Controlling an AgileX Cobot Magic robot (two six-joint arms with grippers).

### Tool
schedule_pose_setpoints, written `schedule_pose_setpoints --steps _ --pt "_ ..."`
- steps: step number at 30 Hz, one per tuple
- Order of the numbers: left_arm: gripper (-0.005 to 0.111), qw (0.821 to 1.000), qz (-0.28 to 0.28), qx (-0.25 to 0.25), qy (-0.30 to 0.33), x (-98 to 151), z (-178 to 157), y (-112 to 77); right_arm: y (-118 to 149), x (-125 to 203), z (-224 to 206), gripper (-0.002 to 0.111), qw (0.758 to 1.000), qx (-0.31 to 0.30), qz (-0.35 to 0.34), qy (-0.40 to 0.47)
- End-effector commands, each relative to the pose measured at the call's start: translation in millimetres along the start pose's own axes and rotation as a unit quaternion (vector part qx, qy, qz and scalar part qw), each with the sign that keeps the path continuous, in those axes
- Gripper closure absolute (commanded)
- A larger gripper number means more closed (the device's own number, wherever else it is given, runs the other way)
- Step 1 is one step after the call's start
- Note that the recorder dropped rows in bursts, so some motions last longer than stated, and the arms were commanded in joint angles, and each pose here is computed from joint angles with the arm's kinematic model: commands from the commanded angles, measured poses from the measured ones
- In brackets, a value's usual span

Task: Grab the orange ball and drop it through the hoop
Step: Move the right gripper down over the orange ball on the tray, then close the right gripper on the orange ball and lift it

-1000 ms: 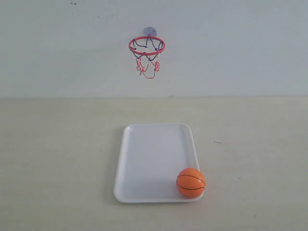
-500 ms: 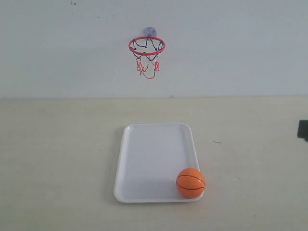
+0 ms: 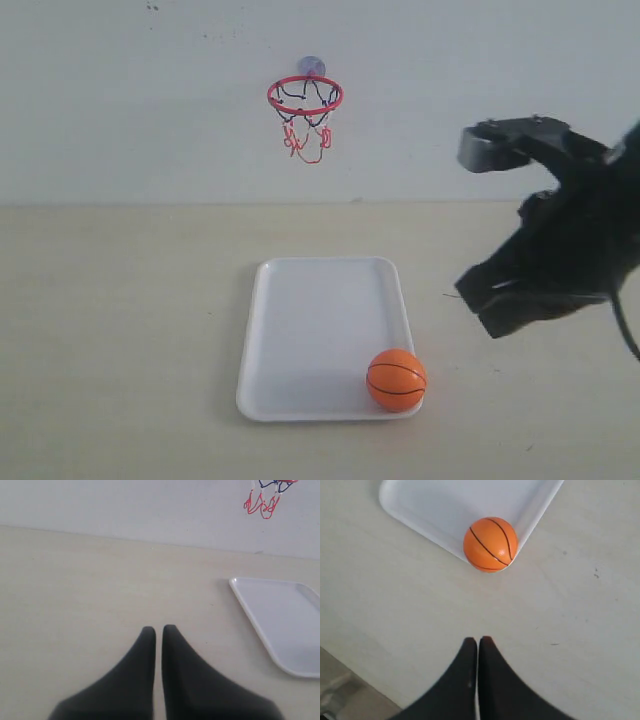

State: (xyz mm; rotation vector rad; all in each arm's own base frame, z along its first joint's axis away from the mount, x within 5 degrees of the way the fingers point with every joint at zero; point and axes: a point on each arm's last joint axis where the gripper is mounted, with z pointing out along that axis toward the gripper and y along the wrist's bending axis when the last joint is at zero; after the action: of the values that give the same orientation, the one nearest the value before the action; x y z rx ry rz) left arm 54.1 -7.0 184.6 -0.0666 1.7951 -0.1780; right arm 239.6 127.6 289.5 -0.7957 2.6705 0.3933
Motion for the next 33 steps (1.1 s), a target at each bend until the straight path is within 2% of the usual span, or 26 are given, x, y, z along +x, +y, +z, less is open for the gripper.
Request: schedule_pose_setpoints --steps 1,4,6,9,11,23,33 --pt "0.103 1.0 -0.005 0.0 -0.009 -2.1 -0.4 -0.1 14.9 -27.4 13.4 0.107 0.996 0.063 0.022 0.054" --pt "0.103 1.0 -0.005 0.0 -0.009 -2.1 -0.4 -0.1 19.7 -41.8 28.8 0.095 0.995 0.061 0.019 0.077" --pt "0.103 1.0 -0.005 0.0 -0.009 -2.1 -0.4 -0.1 21.1 -49.6 39.9 0.08 0.995 0.044 0.037 0.084" --pt "0.103 1.0 -0.005 0.0 -0.009 -2.1 -0.4 -0.1 19.0 -56.8 60.3 0.051 0.993 0.039 0.061 0.093" --pt "0.103 1.0 -0.005 0.0 -0.009 -2.1 -0.4 -0.1 16.2 -58.6 75.2 0.042 0.992 0.041 0.072 0.099" --pt "0.103 1.0 -0.005 0.0 -0.009 -2.1 -0.4 -0.1 1.7 -62.6 151.7 0.042 0.989 0.049 0.087 0.107" --pt "0.103 1.0 -0.005 0.0 -0.009 -2.1 -0.4 -0.1 -0.8 -67.8 158.3 0.042 0.99 0.056 0.093 0.09"
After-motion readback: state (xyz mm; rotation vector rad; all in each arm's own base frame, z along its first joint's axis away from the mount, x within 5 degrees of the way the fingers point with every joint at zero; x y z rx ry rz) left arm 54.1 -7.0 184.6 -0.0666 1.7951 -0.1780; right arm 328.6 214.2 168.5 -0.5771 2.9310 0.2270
